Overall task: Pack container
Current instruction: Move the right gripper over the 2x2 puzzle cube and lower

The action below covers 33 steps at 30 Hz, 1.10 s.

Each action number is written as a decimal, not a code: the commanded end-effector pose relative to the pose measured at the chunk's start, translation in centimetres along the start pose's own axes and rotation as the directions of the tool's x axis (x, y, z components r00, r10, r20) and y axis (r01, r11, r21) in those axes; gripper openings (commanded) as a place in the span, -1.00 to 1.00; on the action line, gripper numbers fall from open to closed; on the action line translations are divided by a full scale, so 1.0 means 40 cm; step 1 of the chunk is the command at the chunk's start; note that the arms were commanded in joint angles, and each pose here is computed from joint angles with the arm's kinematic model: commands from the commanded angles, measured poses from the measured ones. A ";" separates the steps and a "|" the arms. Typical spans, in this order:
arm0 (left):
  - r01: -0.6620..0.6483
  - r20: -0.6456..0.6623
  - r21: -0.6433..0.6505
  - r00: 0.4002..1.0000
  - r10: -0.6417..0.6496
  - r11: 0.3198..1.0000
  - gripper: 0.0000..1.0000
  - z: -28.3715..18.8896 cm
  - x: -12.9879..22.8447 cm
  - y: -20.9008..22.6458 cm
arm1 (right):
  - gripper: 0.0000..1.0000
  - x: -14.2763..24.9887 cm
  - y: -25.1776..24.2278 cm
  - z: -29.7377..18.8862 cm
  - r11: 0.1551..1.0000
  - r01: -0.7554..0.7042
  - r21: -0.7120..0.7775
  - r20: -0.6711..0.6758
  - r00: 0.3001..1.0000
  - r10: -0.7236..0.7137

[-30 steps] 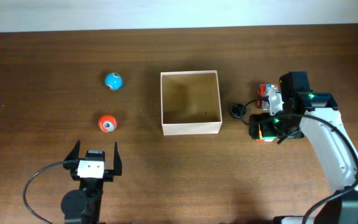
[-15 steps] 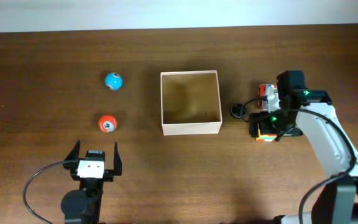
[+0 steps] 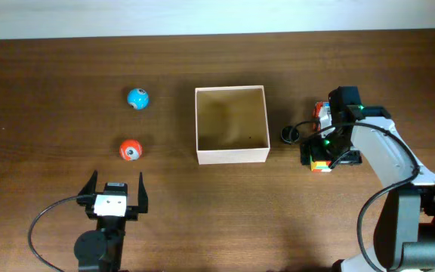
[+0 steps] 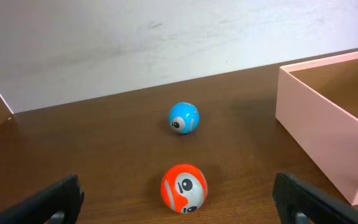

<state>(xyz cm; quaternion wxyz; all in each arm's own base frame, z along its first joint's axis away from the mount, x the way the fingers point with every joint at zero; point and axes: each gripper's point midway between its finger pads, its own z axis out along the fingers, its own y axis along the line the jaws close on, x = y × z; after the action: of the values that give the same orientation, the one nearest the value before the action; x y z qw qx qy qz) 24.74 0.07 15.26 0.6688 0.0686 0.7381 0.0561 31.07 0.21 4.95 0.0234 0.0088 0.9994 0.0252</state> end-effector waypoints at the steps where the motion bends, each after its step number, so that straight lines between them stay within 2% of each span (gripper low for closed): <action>1: -0.015 -0.008 0.014 1.000 0.015 1.000 0.98 0.001 0.007 -0.005 | 0.97 -0.019 -0.020 -0.010 1.000 -0.027 0.012 0.020 0.999 0.026; 12: -0.015 -0.008 0.014 1.000 0.015 1.000 0.99 0.001 0.007 -0.005 | 0.97 -0.012 -0.077 -0.013 0.995 -0.100 0.014 0.016 0.995 0.100; 33: -0.015 -0.008 0.014 1.000 0.015 1.000 0.98 0.001 0.007 -0.005 | 0.97 -0.015 -0.081 -0.013 0.994 -0.104 0.015 0.021 0.994 0.104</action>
<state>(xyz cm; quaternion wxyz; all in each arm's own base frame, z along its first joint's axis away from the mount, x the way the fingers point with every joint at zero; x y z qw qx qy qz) 24.74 0.07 15.26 0.6688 0.0686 0.7381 0.0561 30.94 -2.66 4.95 0.0241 0.0560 0.9979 0.0232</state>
